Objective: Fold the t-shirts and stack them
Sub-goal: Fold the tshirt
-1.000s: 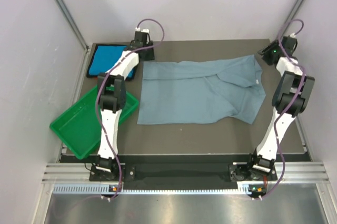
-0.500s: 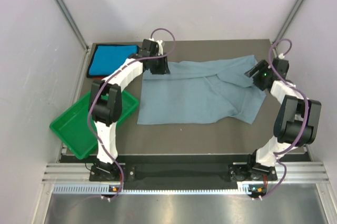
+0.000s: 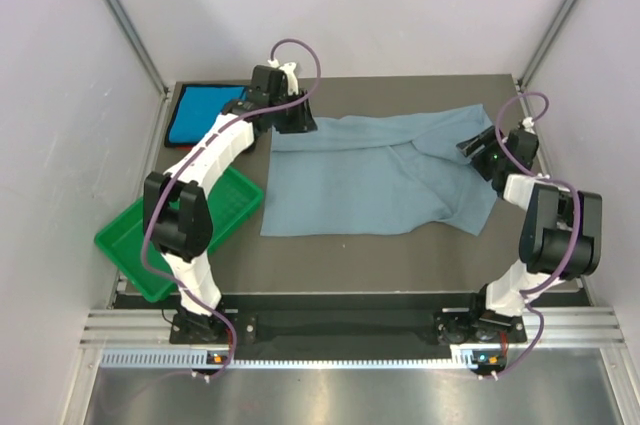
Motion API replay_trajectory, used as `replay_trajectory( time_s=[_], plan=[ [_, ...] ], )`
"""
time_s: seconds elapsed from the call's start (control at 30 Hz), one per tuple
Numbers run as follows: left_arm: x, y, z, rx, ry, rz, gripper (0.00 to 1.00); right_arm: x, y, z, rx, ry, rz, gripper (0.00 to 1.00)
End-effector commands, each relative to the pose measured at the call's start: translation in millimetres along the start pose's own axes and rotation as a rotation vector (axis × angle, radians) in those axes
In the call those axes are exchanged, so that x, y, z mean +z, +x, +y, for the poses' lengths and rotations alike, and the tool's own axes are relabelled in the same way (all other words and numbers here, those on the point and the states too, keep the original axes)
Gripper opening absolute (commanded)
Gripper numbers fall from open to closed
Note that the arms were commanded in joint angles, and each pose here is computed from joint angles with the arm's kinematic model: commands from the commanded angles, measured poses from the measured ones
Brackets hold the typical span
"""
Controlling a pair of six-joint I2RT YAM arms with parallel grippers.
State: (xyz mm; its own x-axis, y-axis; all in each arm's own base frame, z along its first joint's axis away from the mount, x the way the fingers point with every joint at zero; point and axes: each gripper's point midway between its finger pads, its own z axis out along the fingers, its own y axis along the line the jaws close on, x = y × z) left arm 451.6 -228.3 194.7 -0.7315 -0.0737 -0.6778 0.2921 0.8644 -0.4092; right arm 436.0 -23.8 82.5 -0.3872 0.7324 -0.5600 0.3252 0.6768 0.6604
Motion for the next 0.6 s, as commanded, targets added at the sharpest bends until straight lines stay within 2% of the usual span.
replay_trajectory(
  time_s=[0.0,0.37,0.57],
  plan=[
    [-3.0,3.6,4.4,-0.01,-0.025,0.004,0.43,10.9,-7.3,11.8,-0.018,-0.046,-0.045,0.67],
    [1.5,4.3,9.9,-0.013,-0.048,0.006,0.43,12.7,6.4,5.8,-0.038,0.005,-0.036,0.65],
    [15.1,17.8,12.3,-0.087,-0.041,0.036,0.42,12.5,13.4,-4.5,-0.012,0.066,-0.065,0.66]
  ],
)
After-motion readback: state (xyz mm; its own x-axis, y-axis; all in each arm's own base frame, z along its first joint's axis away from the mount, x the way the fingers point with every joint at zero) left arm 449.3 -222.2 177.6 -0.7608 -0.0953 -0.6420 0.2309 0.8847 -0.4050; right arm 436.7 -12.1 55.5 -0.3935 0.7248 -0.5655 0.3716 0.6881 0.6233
